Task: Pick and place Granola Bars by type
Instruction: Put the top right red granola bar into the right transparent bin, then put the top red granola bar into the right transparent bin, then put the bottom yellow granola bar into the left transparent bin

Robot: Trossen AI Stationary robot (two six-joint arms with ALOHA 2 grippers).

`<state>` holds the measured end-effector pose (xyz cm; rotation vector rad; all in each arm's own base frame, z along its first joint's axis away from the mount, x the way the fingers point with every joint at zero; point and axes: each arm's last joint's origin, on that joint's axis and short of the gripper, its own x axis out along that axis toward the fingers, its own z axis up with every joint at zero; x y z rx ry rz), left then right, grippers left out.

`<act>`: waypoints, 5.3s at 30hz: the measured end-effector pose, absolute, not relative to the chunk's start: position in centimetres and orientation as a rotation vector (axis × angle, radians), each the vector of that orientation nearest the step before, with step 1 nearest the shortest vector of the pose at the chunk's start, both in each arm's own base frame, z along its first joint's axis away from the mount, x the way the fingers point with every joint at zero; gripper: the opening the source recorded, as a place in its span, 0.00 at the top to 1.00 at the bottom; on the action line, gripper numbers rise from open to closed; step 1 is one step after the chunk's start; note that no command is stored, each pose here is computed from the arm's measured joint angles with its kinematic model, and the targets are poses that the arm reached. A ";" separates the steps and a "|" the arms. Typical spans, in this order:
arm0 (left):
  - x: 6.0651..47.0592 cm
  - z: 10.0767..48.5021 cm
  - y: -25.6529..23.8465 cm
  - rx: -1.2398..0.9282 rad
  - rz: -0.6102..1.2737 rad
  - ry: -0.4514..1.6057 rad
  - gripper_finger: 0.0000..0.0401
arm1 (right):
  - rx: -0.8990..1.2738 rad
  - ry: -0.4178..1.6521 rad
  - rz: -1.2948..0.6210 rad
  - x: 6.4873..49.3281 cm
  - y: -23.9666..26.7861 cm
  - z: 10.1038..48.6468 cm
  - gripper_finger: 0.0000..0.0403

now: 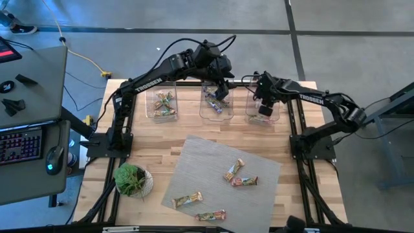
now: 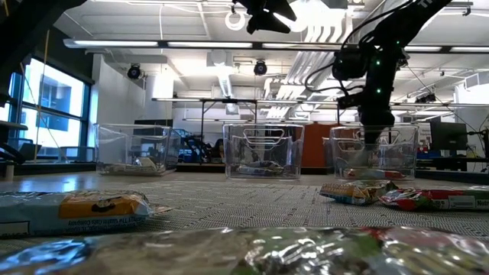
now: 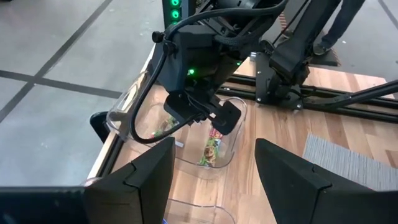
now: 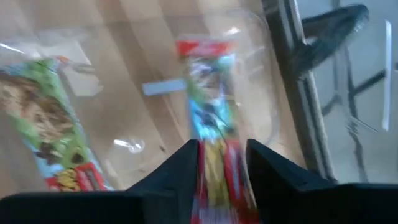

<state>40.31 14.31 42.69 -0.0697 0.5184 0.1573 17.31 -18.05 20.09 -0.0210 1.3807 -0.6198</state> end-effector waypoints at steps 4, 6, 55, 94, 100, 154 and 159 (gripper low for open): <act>40.3 42.7 14.3 -0.070 0.157 0.518 0.46 | -0.044 1.413 -0.655 17.1 -18.1 20.1 0.62; 40.3 42.7 14.3 -0.070 0.158 0.518 0.46 | -0.030 1.406 -0.634 17.2 -18.0 20.1 0.58; 39.7 41.7 14.1 -0.102 0.153 0.634 0.46 | 0.092 1.018 0.361 21.0 10.6 17.9 0.51; 39.6 41.7 14.1 -0.111 0.159 0.644 0.46 | 0.000 1.010 0.179 21.6 14.9 12.5 0.73; 39.6 41.7 14.1 -0.111 0.159 0.644 0.46 | 0.035 0.950 0.202 21.1 14.5 14.9 0.80; 39.7 41.7 14.1 -0.101 0.153 0.641 0.46 | 0.100 1.079 -0.645 16.2 -15.6 24.7 0.58; 39.6 41.6 14.1 -0.108 0.153 0.647 0.46 | 0.120 0.938 -0.487 17.7 -13.4 31.4 0.61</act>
